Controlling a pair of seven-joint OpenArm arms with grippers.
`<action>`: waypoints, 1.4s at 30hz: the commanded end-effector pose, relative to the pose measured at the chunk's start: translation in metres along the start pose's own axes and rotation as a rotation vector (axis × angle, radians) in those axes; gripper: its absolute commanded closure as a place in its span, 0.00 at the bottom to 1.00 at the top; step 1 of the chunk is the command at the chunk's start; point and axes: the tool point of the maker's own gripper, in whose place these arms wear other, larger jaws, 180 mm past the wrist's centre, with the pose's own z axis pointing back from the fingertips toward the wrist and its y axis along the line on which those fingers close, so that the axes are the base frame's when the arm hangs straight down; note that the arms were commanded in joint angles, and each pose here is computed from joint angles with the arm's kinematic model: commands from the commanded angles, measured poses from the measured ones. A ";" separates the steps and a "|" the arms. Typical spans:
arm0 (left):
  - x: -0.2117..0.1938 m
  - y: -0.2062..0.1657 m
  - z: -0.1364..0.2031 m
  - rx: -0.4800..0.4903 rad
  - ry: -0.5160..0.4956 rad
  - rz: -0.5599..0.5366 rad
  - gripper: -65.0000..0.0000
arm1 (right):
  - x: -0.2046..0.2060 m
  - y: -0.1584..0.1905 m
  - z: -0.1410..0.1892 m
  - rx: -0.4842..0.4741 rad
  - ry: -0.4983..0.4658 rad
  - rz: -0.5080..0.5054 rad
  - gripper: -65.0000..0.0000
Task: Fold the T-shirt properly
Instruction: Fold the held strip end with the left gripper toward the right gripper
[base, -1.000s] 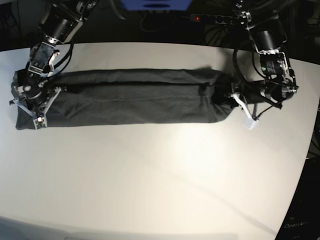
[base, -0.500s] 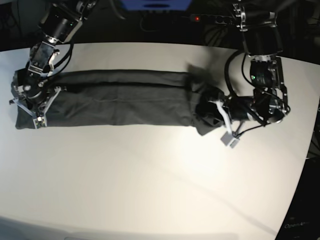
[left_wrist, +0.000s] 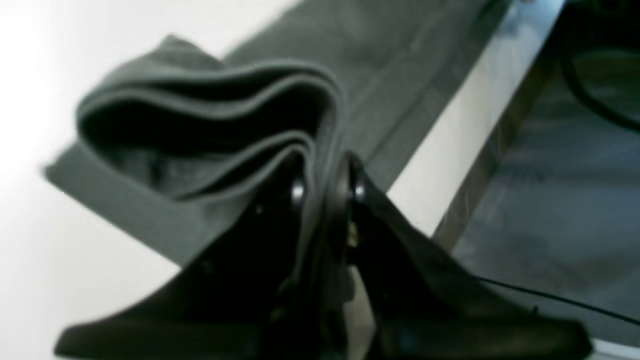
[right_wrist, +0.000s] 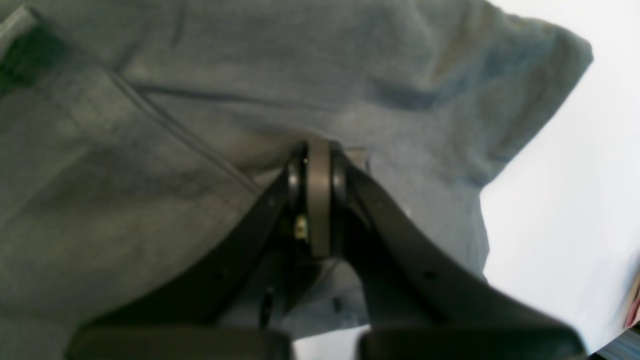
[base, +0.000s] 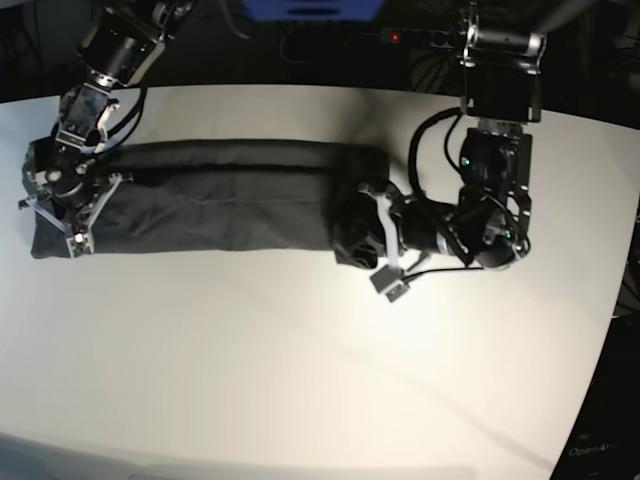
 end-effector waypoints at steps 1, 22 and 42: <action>0.023 -0.005 0.003 -0.013 -0.046 -0.041 0.96 | -0.034 0.011 -0.001 0.033 0.147 0.041 1.00; 0.081 -0.069 -0.034 -0.164 -0.200 -0.013 0.96 | -0.041 0.020 -0.001 0.051 0.159 0.041 1.00; 0.082 -0.087 -0.074 -0.258 -0.197 0.057 0.95 | -0.036 0.027 -0.002 0.063 0.126 0.035 1.00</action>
